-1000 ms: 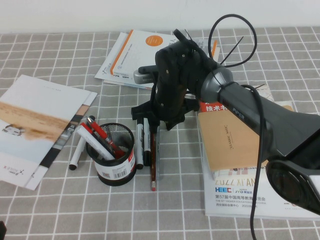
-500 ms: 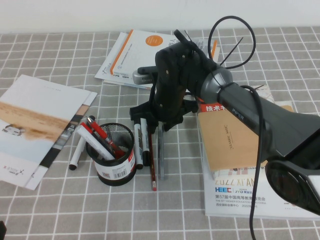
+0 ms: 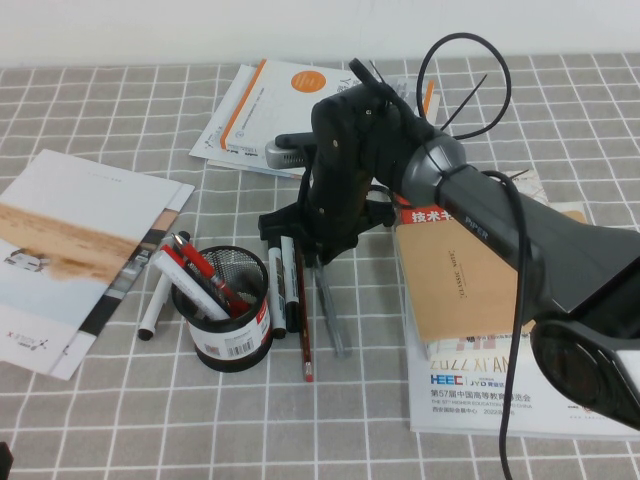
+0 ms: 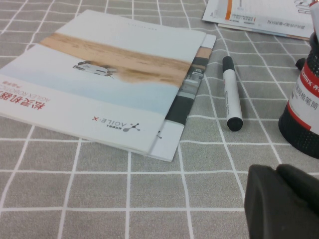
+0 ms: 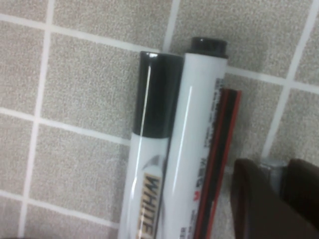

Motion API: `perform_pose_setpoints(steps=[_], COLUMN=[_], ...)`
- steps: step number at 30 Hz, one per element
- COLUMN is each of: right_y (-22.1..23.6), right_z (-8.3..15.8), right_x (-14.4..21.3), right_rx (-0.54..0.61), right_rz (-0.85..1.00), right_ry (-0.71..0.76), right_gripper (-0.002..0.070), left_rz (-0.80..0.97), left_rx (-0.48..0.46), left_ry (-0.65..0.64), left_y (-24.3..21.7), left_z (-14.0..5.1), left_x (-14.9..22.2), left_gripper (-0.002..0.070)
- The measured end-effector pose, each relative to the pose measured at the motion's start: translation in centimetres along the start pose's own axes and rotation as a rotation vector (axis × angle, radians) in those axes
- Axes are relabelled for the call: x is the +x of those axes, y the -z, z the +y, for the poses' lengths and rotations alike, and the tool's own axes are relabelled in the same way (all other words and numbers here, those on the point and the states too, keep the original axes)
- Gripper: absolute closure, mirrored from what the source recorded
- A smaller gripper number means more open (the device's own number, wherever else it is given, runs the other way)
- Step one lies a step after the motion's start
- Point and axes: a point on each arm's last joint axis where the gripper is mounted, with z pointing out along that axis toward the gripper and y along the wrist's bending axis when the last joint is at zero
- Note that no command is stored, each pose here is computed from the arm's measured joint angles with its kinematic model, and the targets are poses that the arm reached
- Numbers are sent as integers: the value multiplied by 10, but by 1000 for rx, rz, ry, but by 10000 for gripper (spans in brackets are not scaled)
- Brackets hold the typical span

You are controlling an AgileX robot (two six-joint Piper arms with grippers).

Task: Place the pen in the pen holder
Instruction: Pick up the pen on the table, then place the pen onto the pen holder

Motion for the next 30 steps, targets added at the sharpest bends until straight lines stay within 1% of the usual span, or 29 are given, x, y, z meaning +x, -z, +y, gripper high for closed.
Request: perform_pose_setpoints(steps=[2,5,9,14,18,21,23,30], right_y=[2,11,49,111,145,168,182,210], right_z=[-1,-6,-11,-17,-15,-1,13,55], right_x=[-1,-5,-13,-19,-18,-15,-12,4], right_rx=[14,68,128,99,51,-15,-65,-189], right_rz=[-11,-49,-152,-267,-329,-416,-479,-636], right_ry=[6,29,56,6,-13,11,37,131], right_gripper=[604,604,604,604,604,604,605,605], left_rz=[0,0,0,0,0,0,0,0], left_rx=[0,0,0,0,0,0,0,0], left_ry=[0,0,0,0,0,0,0,0], left_y=[0,0,0,0,0,0,0,0], left_z=[0,0,0,0,0,0,0,0], left_x=[0,0,0,0,0,0,0,0], left_gripper=[678,678,678,678,678,678,678,678])
